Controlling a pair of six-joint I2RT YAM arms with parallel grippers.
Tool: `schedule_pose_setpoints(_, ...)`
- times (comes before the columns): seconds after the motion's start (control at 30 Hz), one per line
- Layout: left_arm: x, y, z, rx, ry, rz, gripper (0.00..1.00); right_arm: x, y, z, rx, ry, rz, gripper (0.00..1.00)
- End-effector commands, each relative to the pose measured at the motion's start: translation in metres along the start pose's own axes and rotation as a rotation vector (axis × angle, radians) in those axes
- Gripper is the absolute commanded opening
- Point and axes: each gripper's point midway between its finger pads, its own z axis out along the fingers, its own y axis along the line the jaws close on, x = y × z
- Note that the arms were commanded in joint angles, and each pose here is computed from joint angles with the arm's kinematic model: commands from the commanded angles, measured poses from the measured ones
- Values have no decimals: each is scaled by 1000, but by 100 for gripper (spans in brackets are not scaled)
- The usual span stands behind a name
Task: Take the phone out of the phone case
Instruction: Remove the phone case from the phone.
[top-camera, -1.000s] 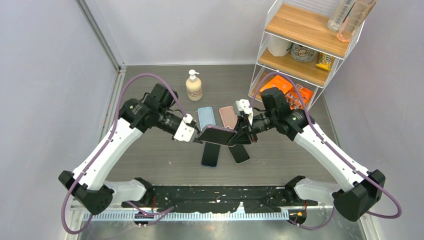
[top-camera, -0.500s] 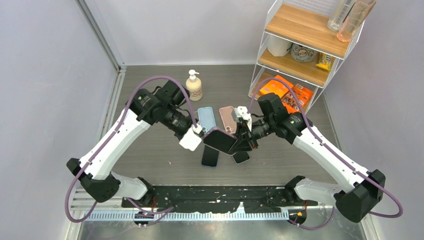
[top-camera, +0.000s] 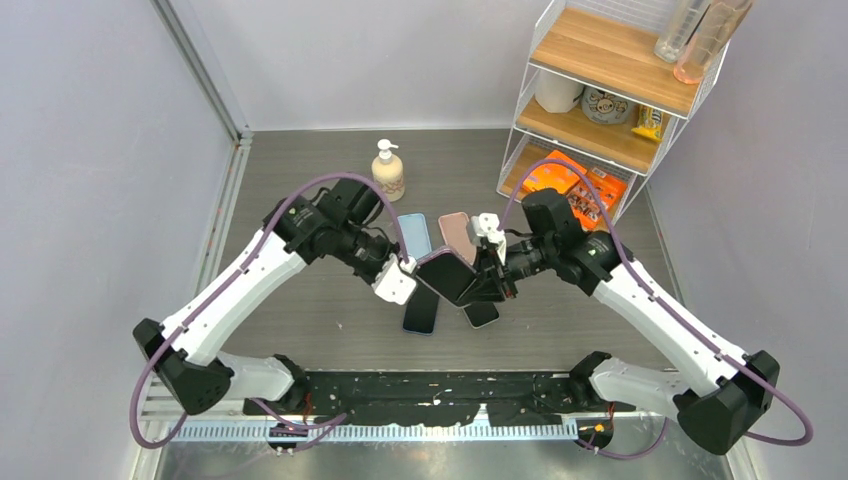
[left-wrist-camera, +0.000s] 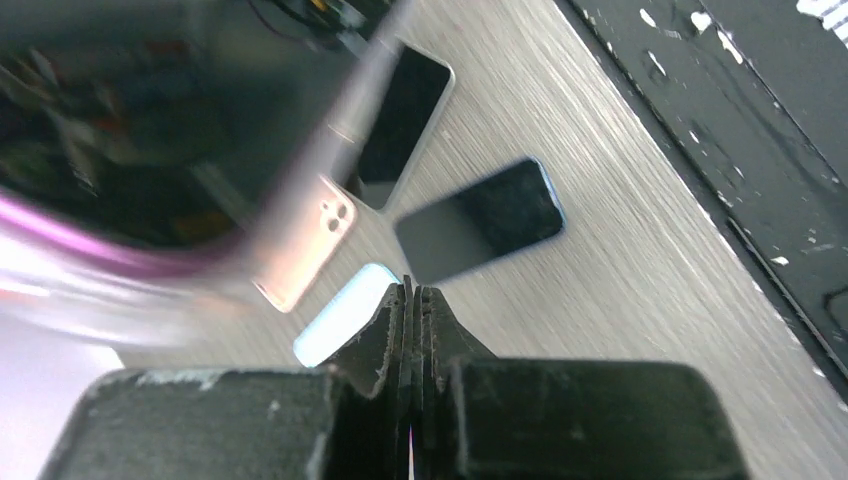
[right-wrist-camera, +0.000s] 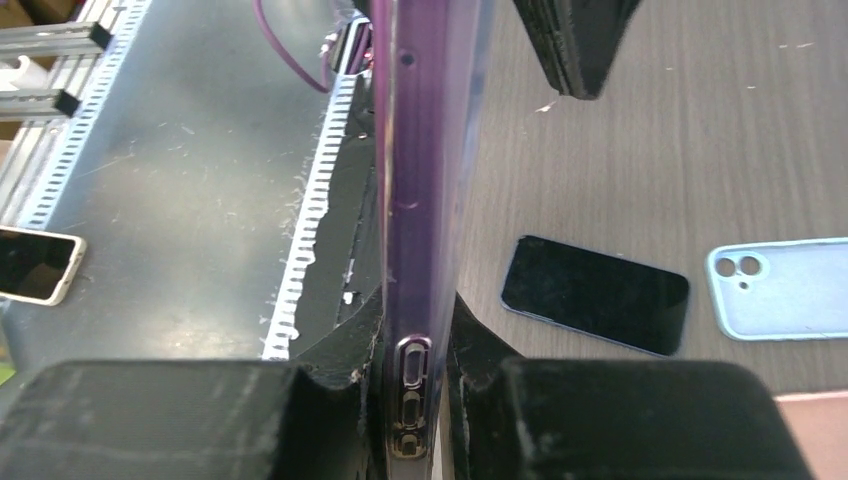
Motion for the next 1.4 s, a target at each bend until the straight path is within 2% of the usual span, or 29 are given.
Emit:
schedule_pose_setpoints(0.0, 27, -11, -20, -110, 109, -108, 0, -28, -8, -14, 87, -77, -107, 5)
schedule_pose_setpoints(0.13, 32, -26, -40, -200, 104, -233, 1, -26, -18, -17, 147, -62, -102, 5)
schedule_pose_setpoints(0.2, 23, -32, -52, -250, 68, -292, 9, -22, -25, -18, 182, -47, -101, 5)
schedule_pose_setpoints(0.23, 16, -34, -57, -276, 47, -319, 16, -21, -27, -18, 188, -44, -102, 5)
schedule_pose_setpoints(0.33, -12, -28, -72, -364, -46, -458, 69, -19, -34, -17, 209, -34, -96, 5)
schedule_pose_setpoints(0.37, -22, -24, -78, -389, -81, -489, 81, -19, -36, -16, 210, -33, -92, 5)
schedule_pose_setpoints(0.4, -30, -17, -83, -421, -118, -525, 86, -19, -37, -16, 212, -33, -91, 5)
schedule_pose_setpoints(0.53, -60, 16, -104, -534, -270, -689, 92, -23, -42, -13, 213, -26, -88, 5)
schedule_pose_setpoints(0.7, -79, 62, -111, -567, -426, -887, 95, -22, -44, -10, 213, -14, -86, 5)
schedule_pose_setpoints(0.8, -78, 80, -100, -519, -447, -1002, 89, -22, -46, -9, 219, -9, -84, 5)
schedule_pose_setpoints(1.0, -72, 99, -72, -368, -477, -1141, 74, -19, -48, -8, 226, -1, -86, 5)
schedule_pose_setpoints(1.37, -74, 99, -45, -246, -514, -1206, 64, -16, -53, -7, 233, 12, -78, 5)
